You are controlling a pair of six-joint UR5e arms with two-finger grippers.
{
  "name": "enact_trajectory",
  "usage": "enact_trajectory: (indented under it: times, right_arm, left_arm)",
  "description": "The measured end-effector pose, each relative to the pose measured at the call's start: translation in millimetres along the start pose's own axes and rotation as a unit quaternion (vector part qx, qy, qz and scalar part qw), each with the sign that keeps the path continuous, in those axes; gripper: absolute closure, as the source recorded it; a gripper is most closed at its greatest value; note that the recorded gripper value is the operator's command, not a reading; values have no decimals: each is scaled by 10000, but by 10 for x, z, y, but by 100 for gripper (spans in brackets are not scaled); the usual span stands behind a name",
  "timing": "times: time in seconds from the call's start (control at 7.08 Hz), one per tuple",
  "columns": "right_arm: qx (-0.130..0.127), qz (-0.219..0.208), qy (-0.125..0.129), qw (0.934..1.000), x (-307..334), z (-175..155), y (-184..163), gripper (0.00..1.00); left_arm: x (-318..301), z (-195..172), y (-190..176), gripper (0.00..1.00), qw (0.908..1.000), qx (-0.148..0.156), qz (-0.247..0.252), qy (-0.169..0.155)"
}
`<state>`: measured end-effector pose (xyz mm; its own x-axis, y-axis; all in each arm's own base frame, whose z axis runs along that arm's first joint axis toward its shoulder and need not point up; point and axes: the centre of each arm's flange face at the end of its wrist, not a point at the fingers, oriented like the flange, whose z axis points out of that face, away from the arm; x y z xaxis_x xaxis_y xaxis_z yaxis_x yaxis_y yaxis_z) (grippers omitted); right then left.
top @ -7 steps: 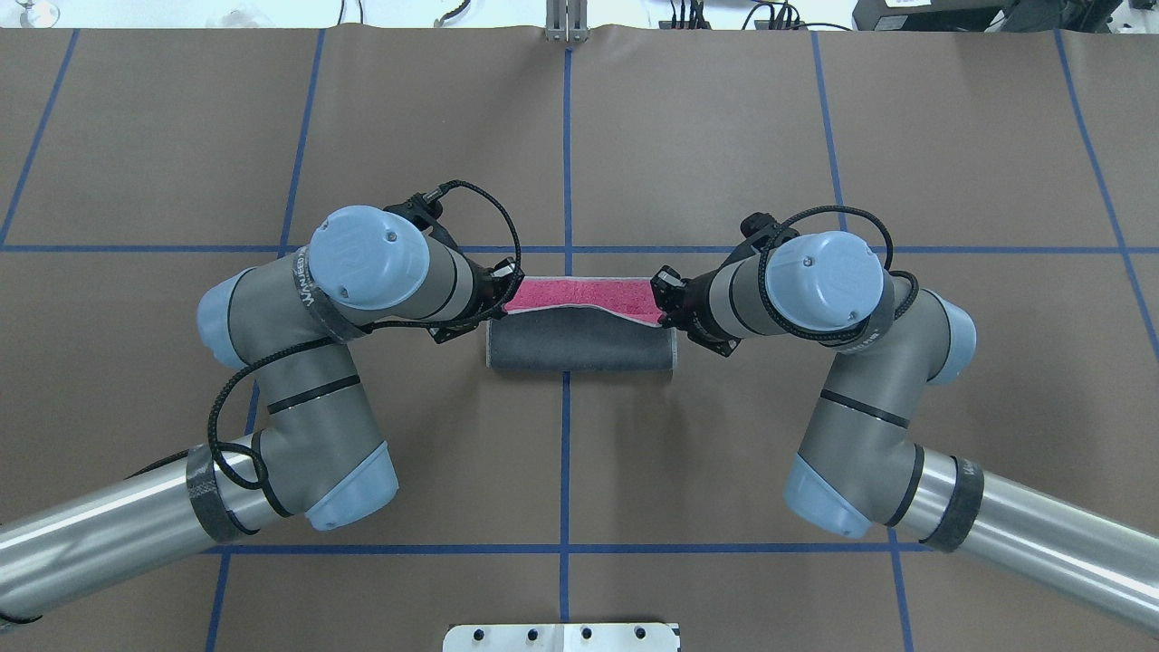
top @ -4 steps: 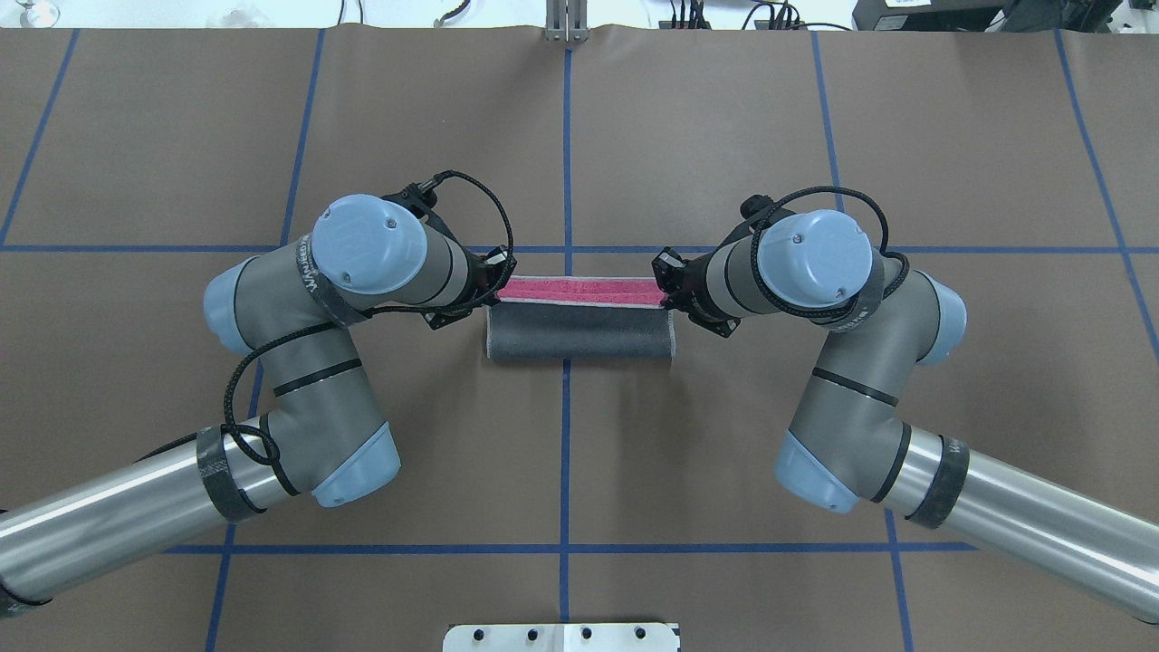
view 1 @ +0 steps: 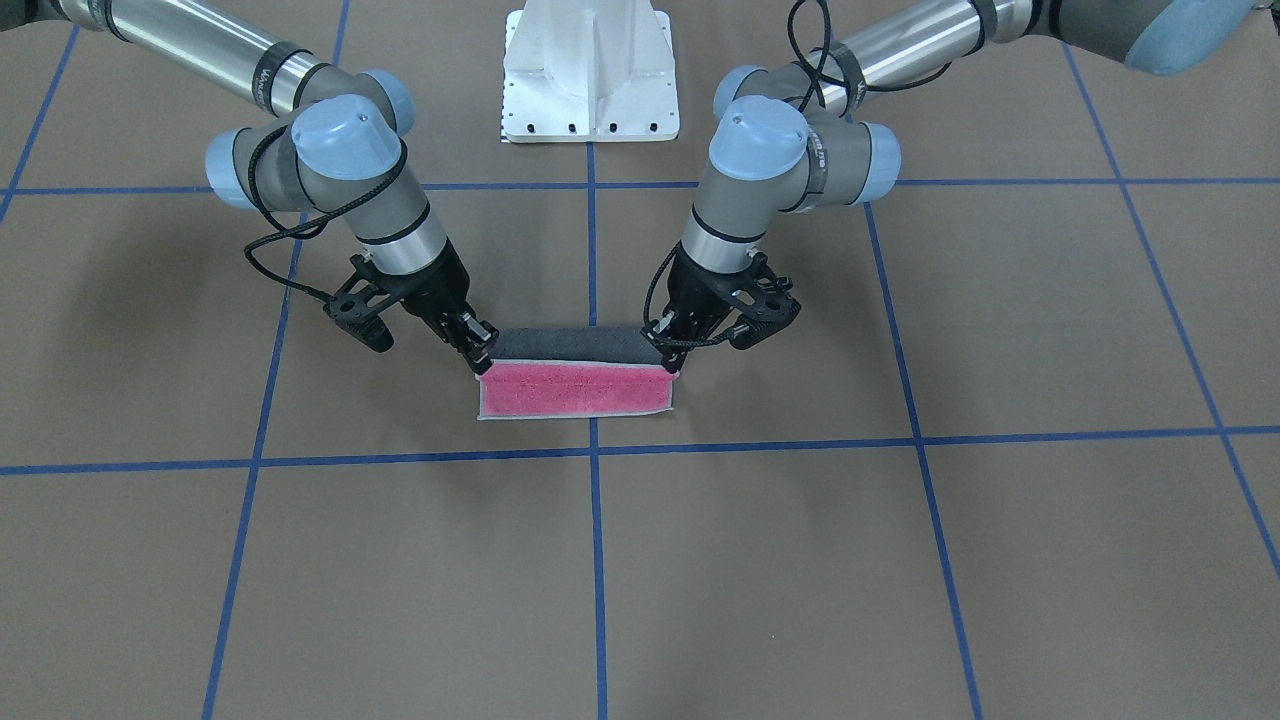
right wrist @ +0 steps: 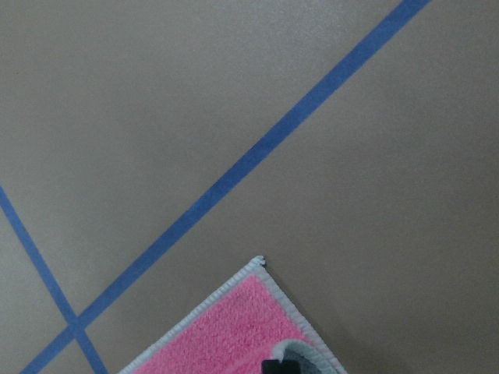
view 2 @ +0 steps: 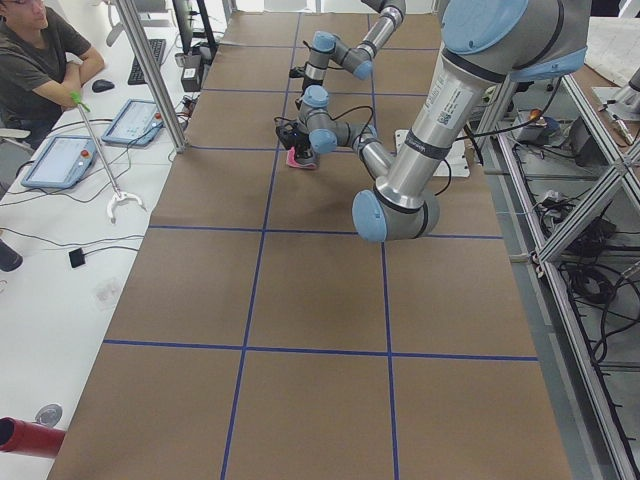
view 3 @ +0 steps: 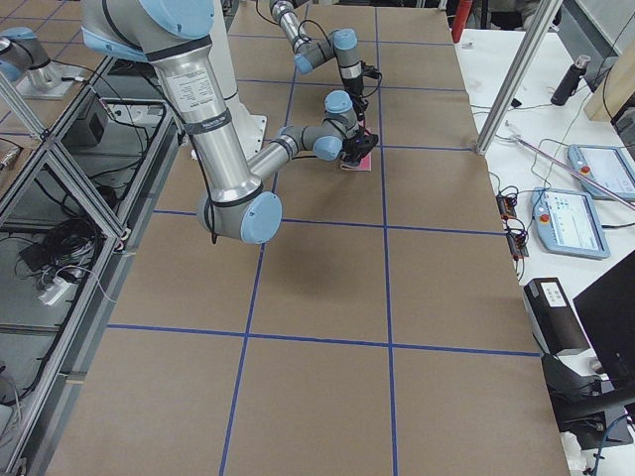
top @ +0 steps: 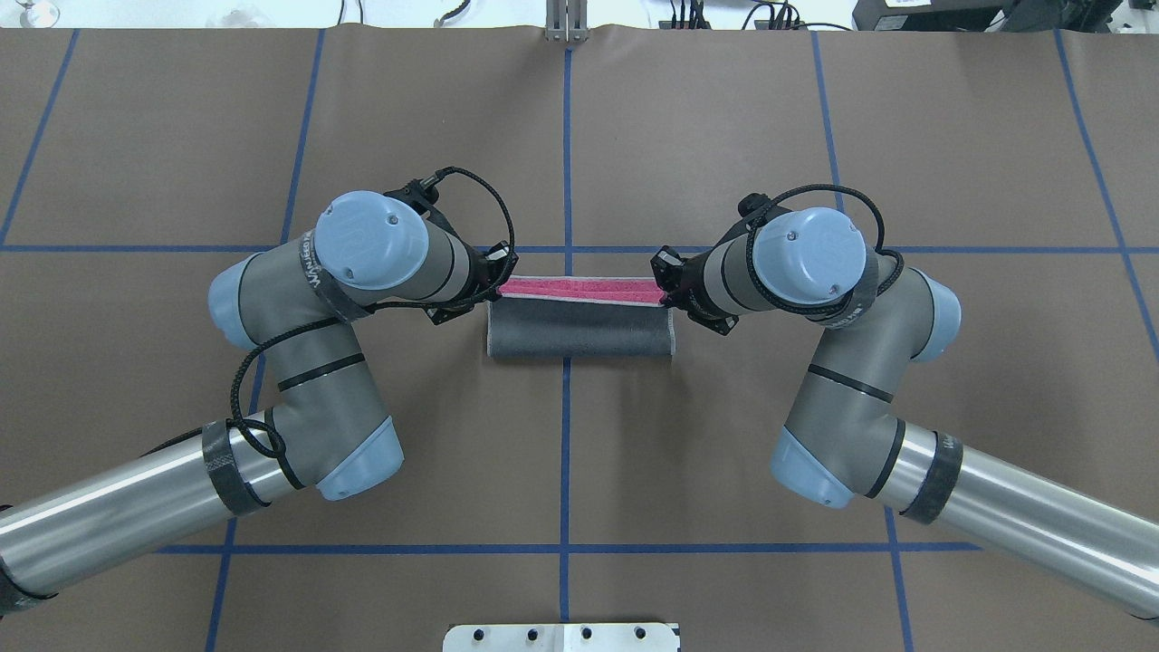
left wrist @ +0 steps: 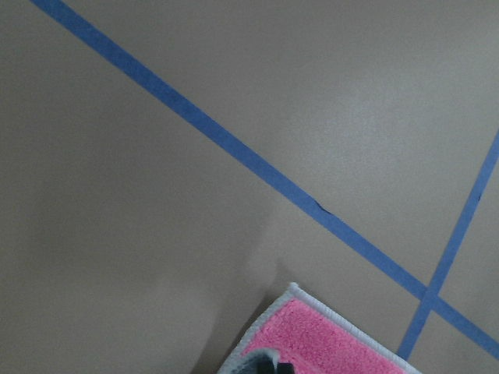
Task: Fold towel twice with both arms
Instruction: 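Lift the near edge with both grippers and fold it over the far edge, then release the folded edge and raise both grippers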
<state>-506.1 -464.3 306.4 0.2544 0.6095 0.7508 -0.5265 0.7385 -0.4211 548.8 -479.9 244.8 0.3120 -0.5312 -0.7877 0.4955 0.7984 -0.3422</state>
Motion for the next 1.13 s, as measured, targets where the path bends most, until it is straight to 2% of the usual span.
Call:
enact_trajectory:
  times: [0.14,0.28,0.42,1.13]
  right_arm:
    - [6,-5,-5,10000,-14,2,-6,54]
    - [16,-24,-6,10000,-23,5,-19,50]
    - [28,-49,-3,10000,-40,17,-32,46]
    - [24,-24,-61,10000,-110,-7,-40,40]
  left_arm:
    - [0,22,-7,60,10000,-2,1,10]
    - [-13,64,-20,45,10000,-5,23,32]
    - [-20,98,-31,38,10000,-10,61,55]
    - [162,-40,-238,34,9997,91,20,243]
